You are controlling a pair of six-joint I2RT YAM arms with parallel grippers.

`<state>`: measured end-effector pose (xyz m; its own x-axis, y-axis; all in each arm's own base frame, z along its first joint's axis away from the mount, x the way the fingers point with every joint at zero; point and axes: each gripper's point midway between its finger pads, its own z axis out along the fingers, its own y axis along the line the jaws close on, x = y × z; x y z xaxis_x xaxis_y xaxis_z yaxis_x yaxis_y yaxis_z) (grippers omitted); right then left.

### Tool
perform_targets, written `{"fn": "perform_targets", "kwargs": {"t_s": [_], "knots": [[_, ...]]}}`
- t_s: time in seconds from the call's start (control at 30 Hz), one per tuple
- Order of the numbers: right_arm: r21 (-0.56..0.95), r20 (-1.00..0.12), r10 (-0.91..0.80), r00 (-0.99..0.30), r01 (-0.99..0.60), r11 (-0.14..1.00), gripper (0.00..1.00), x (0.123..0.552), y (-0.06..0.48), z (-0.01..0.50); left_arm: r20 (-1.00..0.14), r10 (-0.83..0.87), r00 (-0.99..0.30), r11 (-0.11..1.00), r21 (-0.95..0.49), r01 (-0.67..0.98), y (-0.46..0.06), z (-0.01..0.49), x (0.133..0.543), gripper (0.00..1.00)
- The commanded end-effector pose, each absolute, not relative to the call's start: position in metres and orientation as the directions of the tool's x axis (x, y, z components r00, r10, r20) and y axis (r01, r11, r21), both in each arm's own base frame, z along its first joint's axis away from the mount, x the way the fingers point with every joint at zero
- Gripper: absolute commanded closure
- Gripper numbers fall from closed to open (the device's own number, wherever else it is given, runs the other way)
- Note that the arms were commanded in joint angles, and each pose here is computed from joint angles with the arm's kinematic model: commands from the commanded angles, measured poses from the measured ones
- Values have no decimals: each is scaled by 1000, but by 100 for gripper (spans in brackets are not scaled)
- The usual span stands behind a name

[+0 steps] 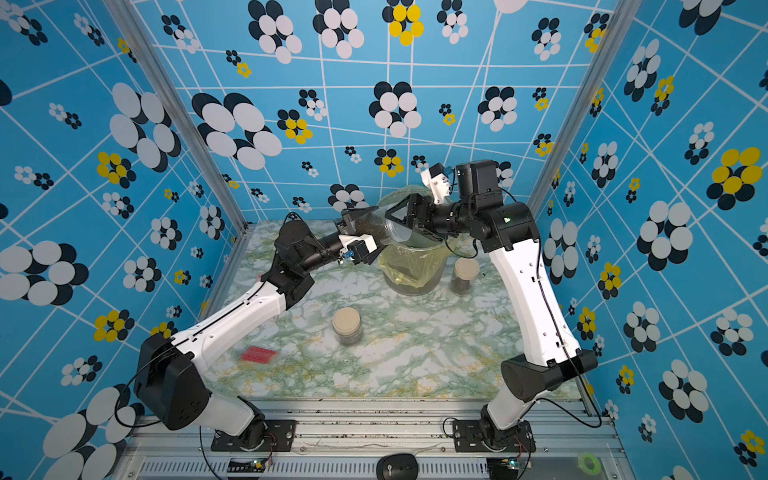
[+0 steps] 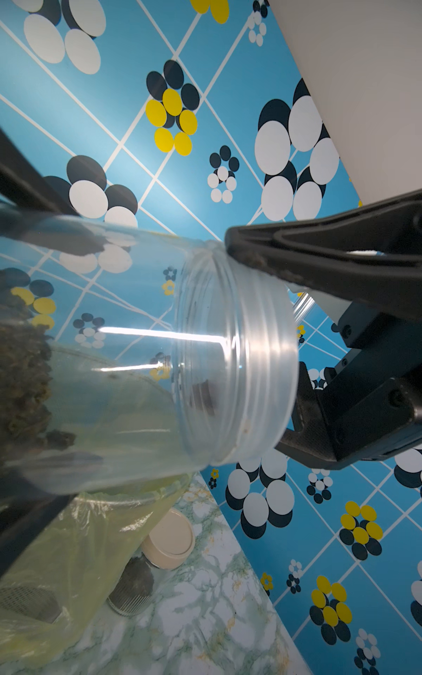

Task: Empty moldy tea leaves from jars
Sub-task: Unscrew the lid from the jar.

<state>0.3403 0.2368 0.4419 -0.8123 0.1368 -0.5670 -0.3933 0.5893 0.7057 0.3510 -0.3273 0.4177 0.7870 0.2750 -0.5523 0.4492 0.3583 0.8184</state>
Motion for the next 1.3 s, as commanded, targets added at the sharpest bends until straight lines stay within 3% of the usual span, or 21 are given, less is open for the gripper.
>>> {"fn": "perform_targets", "kwargs": {"t_s": [0.0,0.37,0.63,1.27], "knots": [[674,-593,64,-803,-451,586,30,329,239,437,-587,232,775,349,794,497,-332,436,342,52],[644,-648,-4,-762,-550,531,31,316,243,436,-753,144,642,213,657,723,-335,442,324,51],[616,-684,-61,-727,-621,485,32,303,246,431,-890,68,451,73,456,887,-330,454,313,51],[449,-795,-205,-571,-781,434,32,293,246,428,-997,8,78,-179,76,981,-317,463,304,53]]}}
